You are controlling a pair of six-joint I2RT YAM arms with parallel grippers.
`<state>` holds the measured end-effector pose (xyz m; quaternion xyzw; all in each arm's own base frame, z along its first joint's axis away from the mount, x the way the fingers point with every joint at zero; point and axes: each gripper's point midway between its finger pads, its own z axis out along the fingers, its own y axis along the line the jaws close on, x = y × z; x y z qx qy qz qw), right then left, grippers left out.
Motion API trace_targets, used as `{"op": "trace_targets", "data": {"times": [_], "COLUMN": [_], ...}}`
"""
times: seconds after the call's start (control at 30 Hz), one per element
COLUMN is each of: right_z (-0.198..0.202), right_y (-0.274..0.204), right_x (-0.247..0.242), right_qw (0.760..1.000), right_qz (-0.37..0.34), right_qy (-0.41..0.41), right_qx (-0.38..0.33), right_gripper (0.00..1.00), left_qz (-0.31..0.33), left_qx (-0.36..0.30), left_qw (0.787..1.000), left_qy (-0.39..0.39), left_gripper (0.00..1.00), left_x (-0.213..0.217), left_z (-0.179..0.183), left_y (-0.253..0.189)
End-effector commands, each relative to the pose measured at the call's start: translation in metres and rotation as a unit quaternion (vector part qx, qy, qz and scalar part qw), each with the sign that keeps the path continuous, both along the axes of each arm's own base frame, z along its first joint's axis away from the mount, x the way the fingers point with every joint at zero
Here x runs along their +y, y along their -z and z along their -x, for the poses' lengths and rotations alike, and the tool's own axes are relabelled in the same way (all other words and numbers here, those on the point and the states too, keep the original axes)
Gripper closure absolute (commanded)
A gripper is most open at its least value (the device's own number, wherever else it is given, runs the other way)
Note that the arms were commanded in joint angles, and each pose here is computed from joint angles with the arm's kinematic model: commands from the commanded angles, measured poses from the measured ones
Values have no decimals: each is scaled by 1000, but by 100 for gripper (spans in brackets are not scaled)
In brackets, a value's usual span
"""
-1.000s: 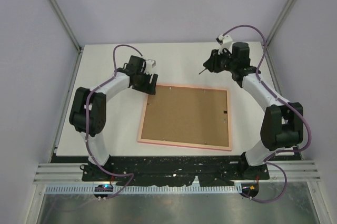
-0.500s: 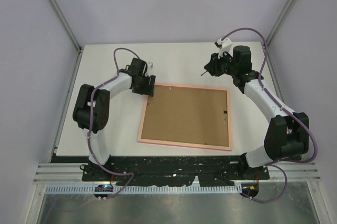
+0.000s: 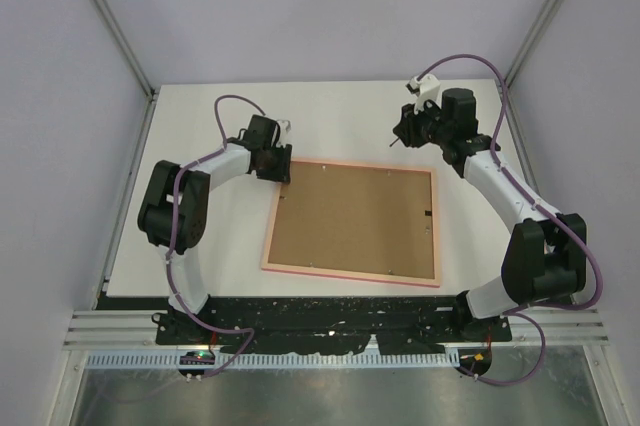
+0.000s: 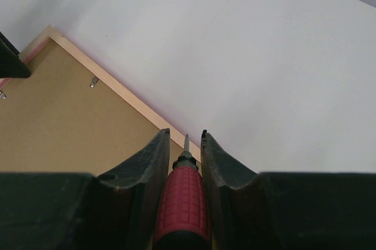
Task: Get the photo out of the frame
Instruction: Release the photo frame item from the photo frame.
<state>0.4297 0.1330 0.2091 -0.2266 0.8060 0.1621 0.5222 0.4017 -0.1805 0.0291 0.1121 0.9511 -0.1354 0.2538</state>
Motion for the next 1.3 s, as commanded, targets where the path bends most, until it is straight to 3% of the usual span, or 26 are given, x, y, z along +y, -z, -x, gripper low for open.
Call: {"op": "trace_targets", "data": {"times": [0.0, 0.2, 0.53, 0.87, 1.27], "right_z": [-4, 1, 1, 7, 0], "right_y": [-5, 13, 33, 45, 57], "right_x": [-1, -2, -6, -10, -9], "right_qw": [1000, 999, 998, 992, 995], "right_qz": [19, 24, 39, 93, 72], "right_qy": [-7, -11, -3, -30, -1], "right_qx": [-1, 19, 42, 78, 66], "right_gripper": [92, 92, 92, 92, 92], "left_qz": [-5, -12, -22, -30, -31], "left_qx": [-29, -36, -39, -43, -43], "left_qw": [1000, 999, 999, 999, 999], "left_qy": [-3, -8, -9, -6, -3], "left_gripper": [60, 66, 88, 89, 88], "left_x": [0, 2, 3, 2, 1], "left_z": [-6, -8, -8, -8, -8], "left_y": [-8, -9, -7, -7, -7]}}
